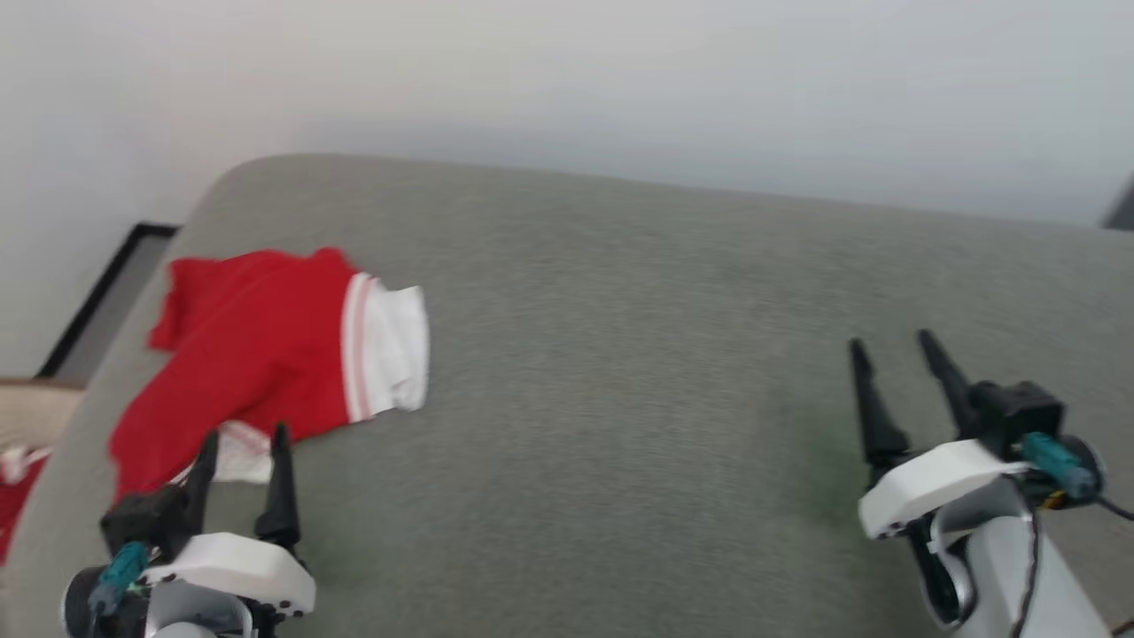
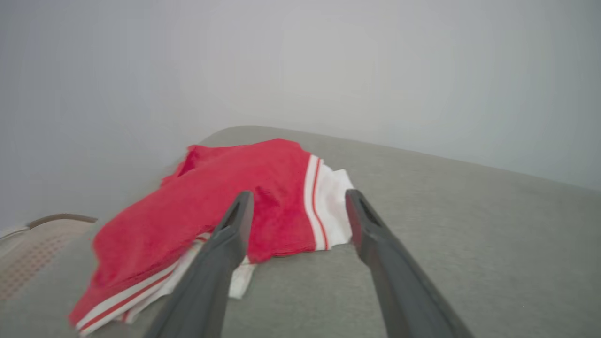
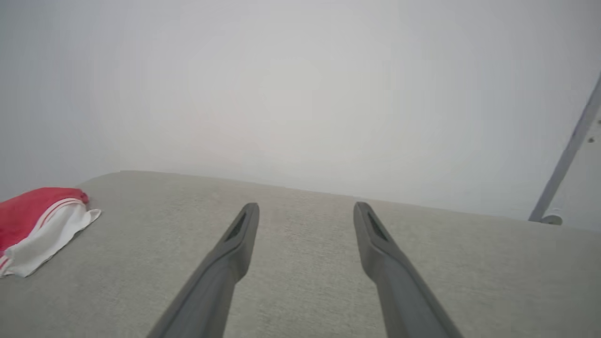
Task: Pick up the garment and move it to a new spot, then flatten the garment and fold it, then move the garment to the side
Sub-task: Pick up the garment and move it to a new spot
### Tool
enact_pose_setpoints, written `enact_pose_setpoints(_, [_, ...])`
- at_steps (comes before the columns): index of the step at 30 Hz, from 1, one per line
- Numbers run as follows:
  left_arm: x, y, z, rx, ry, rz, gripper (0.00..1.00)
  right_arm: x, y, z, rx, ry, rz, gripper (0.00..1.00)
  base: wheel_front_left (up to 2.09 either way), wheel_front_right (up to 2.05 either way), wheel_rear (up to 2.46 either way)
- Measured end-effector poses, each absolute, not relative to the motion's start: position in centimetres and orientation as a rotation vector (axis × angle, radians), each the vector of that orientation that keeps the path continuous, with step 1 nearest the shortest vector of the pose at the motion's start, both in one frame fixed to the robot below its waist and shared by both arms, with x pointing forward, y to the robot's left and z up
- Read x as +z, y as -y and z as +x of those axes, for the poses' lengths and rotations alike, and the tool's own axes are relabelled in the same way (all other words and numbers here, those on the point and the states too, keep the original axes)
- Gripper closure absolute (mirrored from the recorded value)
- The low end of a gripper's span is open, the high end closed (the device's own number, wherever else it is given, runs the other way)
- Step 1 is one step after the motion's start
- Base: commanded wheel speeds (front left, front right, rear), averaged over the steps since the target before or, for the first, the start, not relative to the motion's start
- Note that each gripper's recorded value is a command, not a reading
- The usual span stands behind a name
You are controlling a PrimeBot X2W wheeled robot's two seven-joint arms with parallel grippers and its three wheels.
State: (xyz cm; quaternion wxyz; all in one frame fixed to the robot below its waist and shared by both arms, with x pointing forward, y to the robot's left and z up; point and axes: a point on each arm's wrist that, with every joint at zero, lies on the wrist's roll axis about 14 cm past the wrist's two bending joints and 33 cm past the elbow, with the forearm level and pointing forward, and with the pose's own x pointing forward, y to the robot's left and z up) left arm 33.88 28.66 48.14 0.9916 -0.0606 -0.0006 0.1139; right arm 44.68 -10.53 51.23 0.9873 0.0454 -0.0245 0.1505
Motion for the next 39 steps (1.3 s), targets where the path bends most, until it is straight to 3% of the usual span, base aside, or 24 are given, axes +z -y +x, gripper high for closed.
enact_pose_setpoints(17, [46.9, -37.0, 20.1, 0.68, 0.002, -0.141, 0.0, 50.4, -9.2, 42.5, 0.801, -0.03, 0.17, 0.0, 0.0, 0.0, 0.0])
enact_pose_setpoints(21, [46.7, -37.6, 18.8, 0.733, -0.008, -0.142, 0.0, 50.0, -12.1, 41.8, 0.88, -0.051, 0.183, 0.0, 0.0, 0.0, 0.0])
enact_pose_setpoints(30, [46.8, -36.1, 21.5, 0.644, -0.017, -0.139, 0.0, 49.2, -11.5, 42.5, 0.859, -0.07, 0.196, 0.0, 0.0, 0.0, 0.0])
enact_pose_setpoints(39, [49.7, -34.9, 33.0, 0.353, -0.024, 0.021, 0.0, 48.4, -6.2, 45.2, 0.72, -0.058, 0.19, 0.0, 0.0, 0.0, 0.0])
